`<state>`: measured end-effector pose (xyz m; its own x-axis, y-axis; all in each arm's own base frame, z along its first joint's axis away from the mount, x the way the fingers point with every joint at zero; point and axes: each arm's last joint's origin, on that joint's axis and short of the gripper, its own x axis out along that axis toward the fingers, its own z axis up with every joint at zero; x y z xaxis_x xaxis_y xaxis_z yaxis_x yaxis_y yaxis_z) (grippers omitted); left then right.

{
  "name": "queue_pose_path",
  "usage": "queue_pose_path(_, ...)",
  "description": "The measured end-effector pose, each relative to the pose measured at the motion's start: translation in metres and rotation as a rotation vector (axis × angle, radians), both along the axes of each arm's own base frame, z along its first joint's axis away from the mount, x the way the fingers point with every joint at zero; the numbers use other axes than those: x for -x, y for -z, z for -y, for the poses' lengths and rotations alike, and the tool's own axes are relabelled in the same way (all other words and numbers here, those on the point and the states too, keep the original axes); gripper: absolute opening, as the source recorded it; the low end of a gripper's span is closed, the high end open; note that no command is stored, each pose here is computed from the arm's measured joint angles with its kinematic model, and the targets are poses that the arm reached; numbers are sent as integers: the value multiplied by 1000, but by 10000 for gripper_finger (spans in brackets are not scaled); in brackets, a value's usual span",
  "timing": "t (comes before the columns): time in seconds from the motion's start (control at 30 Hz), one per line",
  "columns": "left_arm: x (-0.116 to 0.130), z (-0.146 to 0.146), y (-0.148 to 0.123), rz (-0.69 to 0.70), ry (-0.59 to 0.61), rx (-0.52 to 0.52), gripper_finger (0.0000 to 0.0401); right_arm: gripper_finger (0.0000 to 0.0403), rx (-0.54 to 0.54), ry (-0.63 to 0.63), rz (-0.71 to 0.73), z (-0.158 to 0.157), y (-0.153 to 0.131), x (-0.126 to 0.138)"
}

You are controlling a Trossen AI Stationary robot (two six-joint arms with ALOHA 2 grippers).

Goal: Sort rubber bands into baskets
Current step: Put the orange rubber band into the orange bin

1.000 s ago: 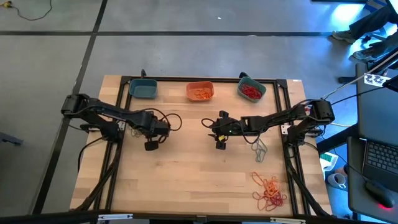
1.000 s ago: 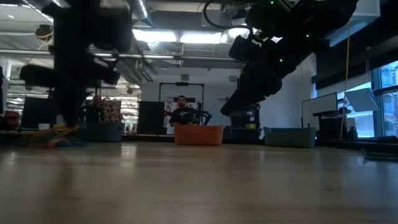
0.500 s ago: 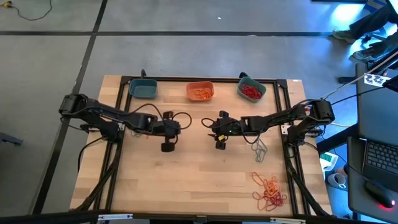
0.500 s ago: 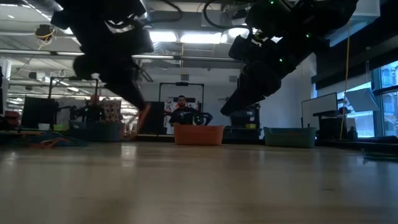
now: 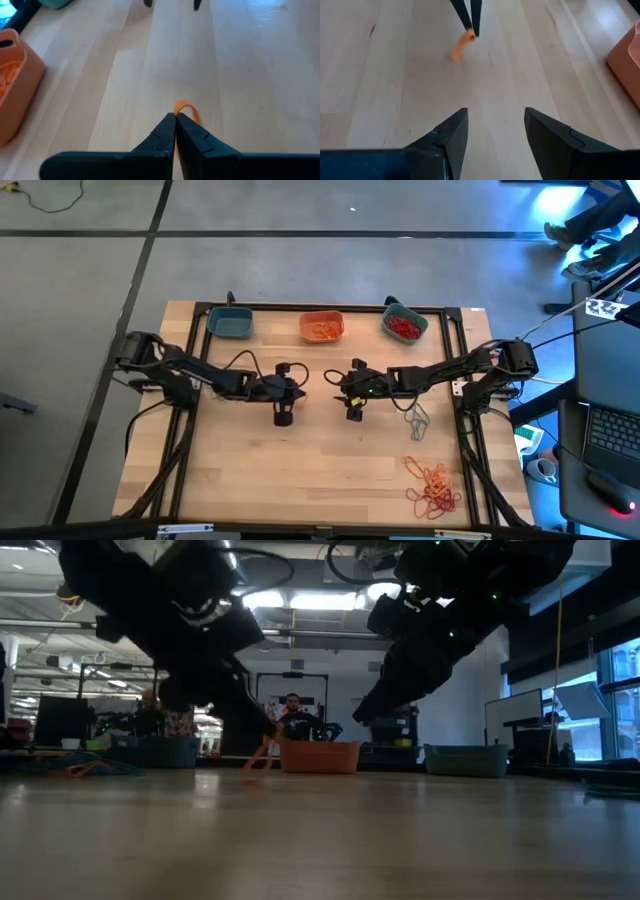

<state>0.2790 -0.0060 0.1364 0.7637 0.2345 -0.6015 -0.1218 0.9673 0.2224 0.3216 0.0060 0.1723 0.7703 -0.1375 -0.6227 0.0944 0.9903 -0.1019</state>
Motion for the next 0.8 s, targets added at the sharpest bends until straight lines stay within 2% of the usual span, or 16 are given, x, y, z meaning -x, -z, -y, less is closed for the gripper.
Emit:
queue_pose_path(0.2,-9,-1,14,20,-4,1,20,195,-27,22,5,0,0,0)
queue_pose_path(0.37,-14,-1,18,1,-8,15,83,202,-46,38,26,0,-1,-1)
queue_pose_path(0.57,-8,1,0,2,2,20,156,259,-53,40,59,0,1,-6)
queue_pose_path(0.7,4,5,-11,-19,-1,40,169,292,-32,24,55,0,12,-11)
queue_pose_path(0.8,15,7,-11,-2,7,45,170,301,-11,7,72,0,21,-17)
